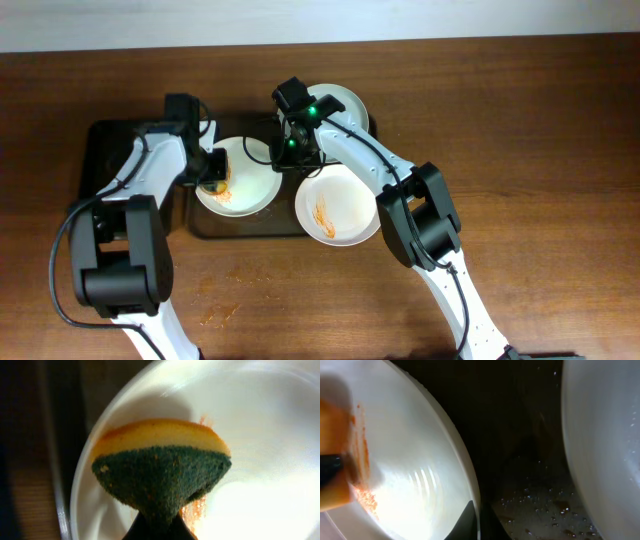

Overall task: Clean dirty plates on tray and stack at the side
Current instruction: 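Scrub the left plate with the sponge while the right gripper holds its rim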

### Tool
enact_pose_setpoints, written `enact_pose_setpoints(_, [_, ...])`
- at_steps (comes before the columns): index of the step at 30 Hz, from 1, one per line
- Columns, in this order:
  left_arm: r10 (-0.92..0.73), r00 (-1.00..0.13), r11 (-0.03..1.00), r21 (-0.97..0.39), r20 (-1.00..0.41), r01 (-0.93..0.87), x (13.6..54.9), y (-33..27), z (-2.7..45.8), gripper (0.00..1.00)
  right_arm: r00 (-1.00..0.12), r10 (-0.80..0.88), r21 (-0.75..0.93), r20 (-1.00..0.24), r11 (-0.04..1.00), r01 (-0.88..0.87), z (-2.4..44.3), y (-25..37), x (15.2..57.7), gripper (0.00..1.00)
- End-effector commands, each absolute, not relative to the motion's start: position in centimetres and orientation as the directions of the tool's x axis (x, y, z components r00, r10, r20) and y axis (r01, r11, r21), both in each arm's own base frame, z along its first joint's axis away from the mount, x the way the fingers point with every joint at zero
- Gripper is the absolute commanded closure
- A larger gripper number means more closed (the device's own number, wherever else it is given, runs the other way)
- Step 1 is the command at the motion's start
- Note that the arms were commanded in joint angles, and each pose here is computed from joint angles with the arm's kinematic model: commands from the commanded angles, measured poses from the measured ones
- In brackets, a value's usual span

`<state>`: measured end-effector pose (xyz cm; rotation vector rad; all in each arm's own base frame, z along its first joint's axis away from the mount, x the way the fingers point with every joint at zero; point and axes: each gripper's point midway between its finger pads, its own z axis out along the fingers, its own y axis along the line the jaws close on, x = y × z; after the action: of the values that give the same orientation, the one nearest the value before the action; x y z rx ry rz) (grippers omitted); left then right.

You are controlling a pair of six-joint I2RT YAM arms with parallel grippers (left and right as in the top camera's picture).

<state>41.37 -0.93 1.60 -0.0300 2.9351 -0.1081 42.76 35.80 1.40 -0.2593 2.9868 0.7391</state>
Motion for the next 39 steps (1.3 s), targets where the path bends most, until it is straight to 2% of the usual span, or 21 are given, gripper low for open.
enact_pose_setpoints(1, [-0.058,-0.987,0.991,-0.128,-0.153,-0.039,39.2,-2.2,-0.4,0.99,-0.984,-0.158,0.472,-0.087,0.863,-0.181,1.1,35.9,42.8,0.96])
enact_pose_setpoints(6, [0.021,-0.99,0.962,-0.268,-0.141,0.059,38.2,-7.3,-0.6,0.99,-0.983,-0.161,0.471,-0.085,0.863,-0.182,1.1,36.0,42.7,0.96])
enact_pose_setpoints(8, [-0.003,-0.975,0.982,-0.187,-0.221,0.039,40.3,-6.3,-0.5,0.99,-0.984,-0.161,0.467,-0.083,0.865,-0.181,1.0,35.9,42.6,0.96])
enact_pose_setpoints(9, [-0.08,-0.956,0.995,-0.087,-0.281,-0.058,41.9,-4.0,-0.4,0.99,-0.983,-0.161,0.467,-0.084,0.865,-0.181,1.0,35.9,42.7,0.96])
enact_pose_setpoints(10, [-0.102,-0.946,0.995,-0.046,-0.307,-0.092,42.5,-3.0,-0.3,0.99,-0.983,-0.161,0.468,-0.084,0.865,-0.181,1.0,35.9,42.7,0.96])
enact_pose_setpoints(14, [-0.109,-0.922,0.991,0.034,-0.371,-0.131,43.9,-1.1,0.0,0.99,-0.984,-0.161,0.467,-0.082,0.866,-0.18,1.0,35.9,42.6,0.96])
enact_pose_setpoints(18, [-0.119,-0.953,0.992,0.011,-0.278,-0.128,42.2,-1.2,-2.3,0.99,-0.984,-0.16,0.464,-0.082,0.867,-0.18,1.0,35.8,42.6,0.96])
enact_pose_setpoints(23, [-0.138,-0.99,0.976,-0.17,-0.021,-0.132,37.3,-3.9,-2.3,0.99,-0.984,-0.16,0.464,-0.082,0.868,-0.18,1.0,35.8,42.6,0.96])
enact_pose_setpoints(25, [-0.135,-0.99,0.968,-0.209,0.029,-0.139,36.5,-4.5,-1.6,0.99,-0.983,-0.16,0.465,-0.087,0.866,-0.182,1.0,35.9,42.7,0.96])
enact_pose_setpoints(27, [-0.135,-0.991,0.966,-0.218,0.024,-0.137,36.7,-4.7,-1.4,0.99,-0.983,-0.159,0.466,-0.09,0.865,-0.183,1.0,35.9,42.8,0.96])
enact_pose_setpoints(30, [-0.148,-0.987,0.966,-0.223,-0.067,-0.13,39.0,-4.5,-1.4,0.99,-0.983,-0.159,0.467,-0.089,0.865,-0.183,1.0,35.9,42.8,0.96])
enact_pose_setpoints(35, [-0.232,-0.947,0.971,-0.119,-0.223,-0.209,42.5,-2.1,-1.1,0.99,-0.984,-0.16,0.468,-0.082,0.865,-0.18,1.0,35.9,42.7,0.96])
enact_pose_setpoints(39, [-0.23,-0.96,0.971,-0.102,-0.161,-0.216,41.0,-2.0,-1.5,0.99,-0.984,-0.161,0.469,-0.075,0.866,-0.177,1.0,35.8,42.5,0.96])
